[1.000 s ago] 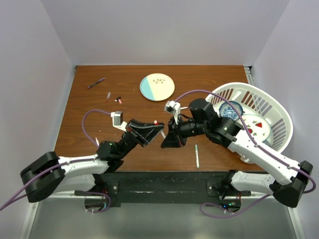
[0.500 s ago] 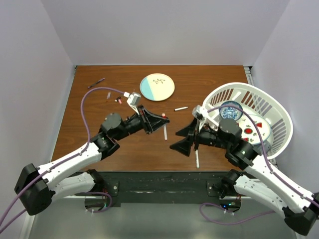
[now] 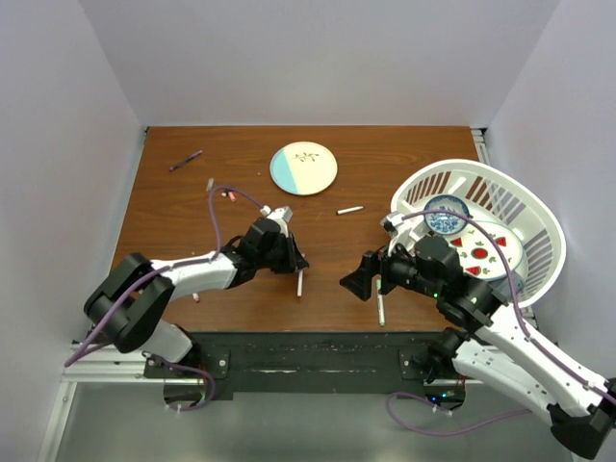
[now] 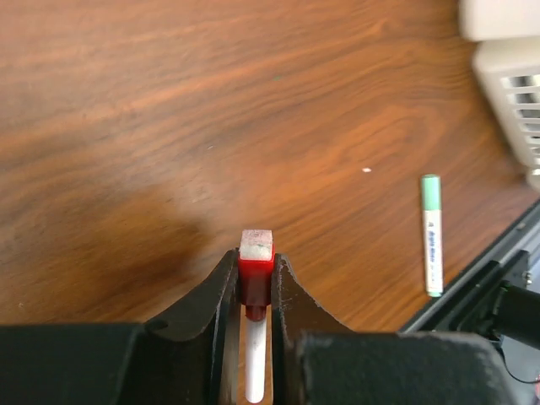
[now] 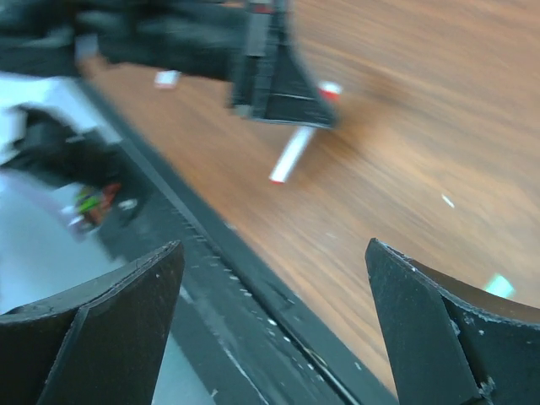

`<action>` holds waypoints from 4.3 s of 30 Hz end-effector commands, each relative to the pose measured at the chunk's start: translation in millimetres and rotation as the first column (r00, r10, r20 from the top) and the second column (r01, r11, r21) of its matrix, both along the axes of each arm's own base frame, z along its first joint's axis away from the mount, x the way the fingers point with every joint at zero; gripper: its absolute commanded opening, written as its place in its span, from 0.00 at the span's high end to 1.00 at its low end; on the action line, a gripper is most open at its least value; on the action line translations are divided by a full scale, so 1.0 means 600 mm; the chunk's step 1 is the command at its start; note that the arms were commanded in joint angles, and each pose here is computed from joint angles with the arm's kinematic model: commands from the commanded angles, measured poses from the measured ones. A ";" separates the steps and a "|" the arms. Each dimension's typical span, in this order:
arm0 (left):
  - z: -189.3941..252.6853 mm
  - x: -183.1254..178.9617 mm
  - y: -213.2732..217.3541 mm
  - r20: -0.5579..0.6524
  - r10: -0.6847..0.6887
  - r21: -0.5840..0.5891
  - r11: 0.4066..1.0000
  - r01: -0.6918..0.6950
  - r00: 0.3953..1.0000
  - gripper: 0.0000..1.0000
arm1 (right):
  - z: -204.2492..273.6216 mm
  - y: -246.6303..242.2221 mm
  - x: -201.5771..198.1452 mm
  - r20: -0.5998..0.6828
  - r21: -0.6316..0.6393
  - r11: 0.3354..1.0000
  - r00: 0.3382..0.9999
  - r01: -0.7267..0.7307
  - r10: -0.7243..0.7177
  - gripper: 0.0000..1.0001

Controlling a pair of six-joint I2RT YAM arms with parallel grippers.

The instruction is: Insert the pens into the pen caps

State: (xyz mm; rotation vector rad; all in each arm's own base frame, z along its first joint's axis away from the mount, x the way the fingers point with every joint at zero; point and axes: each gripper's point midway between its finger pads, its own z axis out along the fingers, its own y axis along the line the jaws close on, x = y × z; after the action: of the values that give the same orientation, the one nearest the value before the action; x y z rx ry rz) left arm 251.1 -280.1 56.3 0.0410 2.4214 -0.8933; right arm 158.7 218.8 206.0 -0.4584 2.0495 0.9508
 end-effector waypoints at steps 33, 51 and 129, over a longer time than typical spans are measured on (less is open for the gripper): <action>0.118 -0.007 0.364 0.245 0.745 0.115 0.613 -0.782 0.620 0.06 | -0.311 -0.111 0.069 -0.163 -0.526 0.723 0.782 0.447 -0.602 0.42; 0.030 -0.041 0.498 0.248 0.881 0.400 0.284 -0.871 0.402 0.09 | -0.288 0.081 0.148 -0.281 -0.298 0.824 0.781 0.482 -0.558 0.92; 0.339 -0.096 0.096 0.388 0.223 -0.703 0.699 0.131 0.895 1.00 | 0.054 0.282 0.009 0.005 0.617 0.745 0.948 -0.253 0.317 0.74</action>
State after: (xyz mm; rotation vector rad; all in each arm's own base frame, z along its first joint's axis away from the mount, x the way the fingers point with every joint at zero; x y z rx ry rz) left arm 194.2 -224.7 242.0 -0.1265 1.5793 -1.5594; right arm 165.9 380.6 212.1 -0.3534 1.7593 1.7118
